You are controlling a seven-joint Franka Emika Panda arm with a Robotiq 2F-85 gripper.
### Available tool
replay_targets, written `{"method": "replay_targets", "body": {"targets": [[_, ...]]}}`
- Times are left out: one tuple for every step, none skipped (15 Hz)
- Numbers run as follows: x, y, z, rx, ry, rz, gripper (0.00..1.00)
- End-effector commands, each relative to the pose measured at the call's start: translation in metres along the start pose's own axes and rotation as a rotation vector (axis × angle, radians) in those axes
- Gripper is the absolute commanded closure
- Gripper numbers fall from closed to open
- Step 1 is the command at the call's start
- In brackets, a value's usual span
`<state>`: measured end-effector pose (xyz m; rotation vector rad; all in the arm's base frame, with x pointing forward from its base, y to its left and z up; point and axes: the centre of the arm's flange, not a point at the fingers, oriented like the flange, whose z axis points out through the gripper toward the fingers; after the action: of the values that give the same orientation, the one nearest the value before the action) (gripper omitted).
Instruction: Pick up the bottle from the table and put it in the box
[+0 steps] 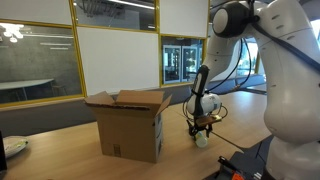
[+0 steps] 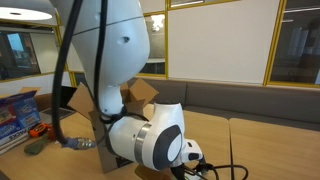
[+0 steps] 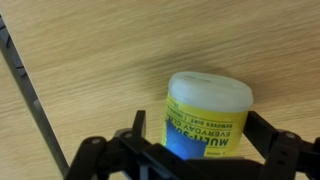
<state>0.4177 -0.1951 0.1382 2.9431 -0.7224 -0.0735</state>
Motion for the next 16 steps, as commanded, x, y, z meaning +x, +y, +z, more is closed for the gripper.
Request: {"method": "replay_targets", "body": {"targets": [[0.015,0.004,0.015,0.007,0.013,-0.002,0.0],[0.015,0.004,0.017,0.012,0.009,0.001,0.0],[0.016,0.004,0.02,0.014,0.006,0.003,0.0],[0.016,0.004,0.022,0.018,0.002,0.005,0.0],[0.016,0.004,0.024,0.019,0.0,0.006,0.0],[0.017,0.004,0.025,0.021,-0.001,0.006,0.0],[0.017,0.004,0.026,0.022,-0.001,0.006,0.0],[0.018,0.004,0.026,0.025,0.002,0.004,0.25],[0.018,0.004,0.027,0.026,0.002,0.002,0.26],[0.019,0.005,0.027,0.026,0.003,0.001,0.34],[0.018,0.005,0.028,0.027,0.001,0.0,0.42],[0.018,0.006,0.029,0.028,0.0,0.001,0.51],[0.019,0.006,0.029,0.03,-0.001,0.0,0.54],[0.019,0.006,0.029,0.03,-0.002,-0.001,0.54],[0.018,0.006,0.029,0.032,-0.002,-0.002,0.54],[0.018,0.006,0.028,0.034,-0.003,-0.003,0.54]]}}
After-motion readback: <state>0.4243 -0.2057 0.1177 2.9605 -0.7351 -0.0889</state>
